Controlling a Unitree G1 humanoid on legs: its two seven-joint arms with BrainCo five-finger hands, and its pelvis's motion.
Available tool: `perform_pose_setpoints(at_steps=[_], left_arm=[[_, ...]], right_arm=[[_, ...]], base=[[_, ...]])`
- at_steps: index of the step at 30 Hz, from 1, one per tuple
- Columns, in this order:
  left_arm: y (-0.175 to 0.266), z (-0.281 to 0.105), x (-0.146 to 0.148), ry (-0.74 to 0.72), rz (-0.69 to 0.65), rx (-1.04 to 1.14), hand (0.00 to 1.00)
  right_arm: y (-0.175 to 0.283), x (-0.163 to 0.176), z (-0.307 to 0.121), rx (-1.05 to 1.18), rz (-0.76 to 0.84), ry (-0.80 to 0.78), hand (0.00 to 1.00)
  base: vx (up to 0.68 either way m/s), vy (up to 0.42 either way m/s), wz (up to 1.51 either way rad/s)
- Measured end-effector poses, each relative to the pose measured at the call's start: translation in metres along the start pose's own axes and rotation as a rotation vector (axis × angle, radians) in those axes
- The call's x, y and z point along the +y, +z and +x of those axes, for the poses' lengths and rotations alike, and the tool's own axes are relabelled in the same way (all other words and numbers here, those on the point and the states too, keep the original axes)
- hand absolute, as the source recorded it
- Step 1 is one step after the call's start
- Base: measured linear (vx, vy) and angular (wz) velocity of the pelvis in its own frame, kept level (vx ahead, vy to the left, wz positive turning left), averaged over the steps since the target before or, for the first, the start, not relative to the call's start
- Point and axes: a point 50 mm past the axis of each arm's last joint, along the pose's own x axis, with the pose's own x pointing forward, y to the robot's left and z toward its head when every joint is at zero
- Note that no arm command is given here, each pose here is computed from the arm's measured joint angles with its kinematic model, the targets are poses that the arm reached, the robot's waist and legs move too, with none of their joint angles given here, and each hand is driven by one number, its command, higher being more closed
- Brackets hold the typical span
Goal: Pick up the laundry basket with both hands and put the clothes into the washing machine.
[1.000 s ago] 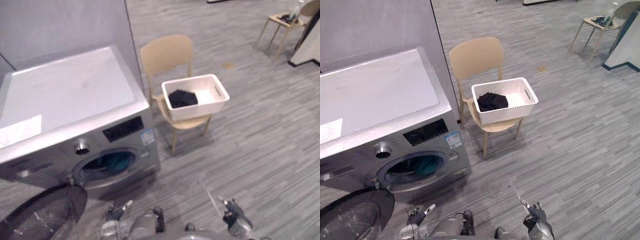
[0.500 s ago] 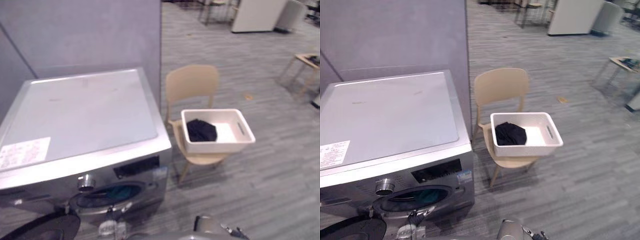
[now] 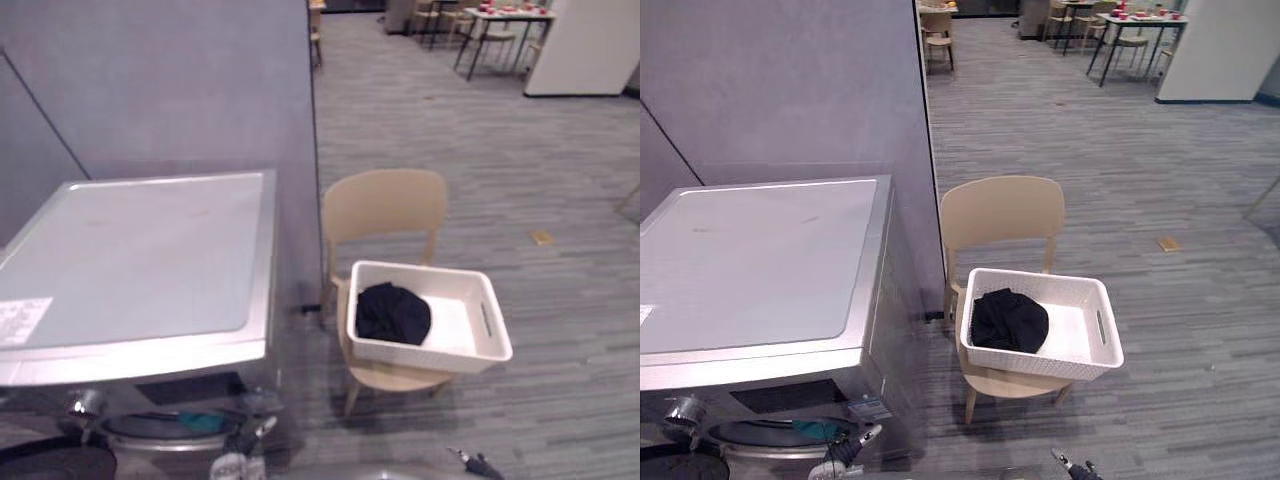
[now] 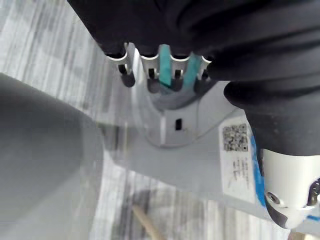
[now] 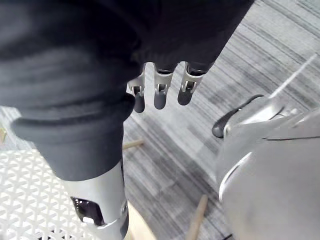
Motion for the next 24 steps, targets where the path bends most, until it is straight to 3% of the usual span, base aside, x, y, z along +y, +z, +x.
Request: perform_pose_setpoints(at_steps=[4,9,15,18,24], left_arm=[[0.001,-0.001,-0.005,-0.027,0.043,-0.01,0.0],[0.011,0.002,-0.003,-0.035,0.053,-0.037,0.0],[0.007,0.002,-0.007,-0.051,0.079,-0.007,0.0],[0.015,0.005,0.0,-0.048,0.155,-0.032,0.0],[0.025,0.008,-0.001,-0.058,0.238,-0.059,0.0]], right_arm=[[0.012,-0.011,0.002,-0.036,0.044,-0.053,0.0],[0.011,0.018,0.004,-0.03,0.076,0.017,0.0],[0.007,0.021,0.003,-0.017,0.05,0.033,0.0],[-0.003,0.029,0.0,0.005,0.046,0.062,0.0],[-0.01,0.001,-0.004,-0.002,0.116,-0.01,0.0]], base=[[0.01,-0.055,0.84],[-0.01,0.075,0.23],[-0.01,0.076,0.19],[-0.04,0.016,-0.12],[0.09,-0.063,0.03]])
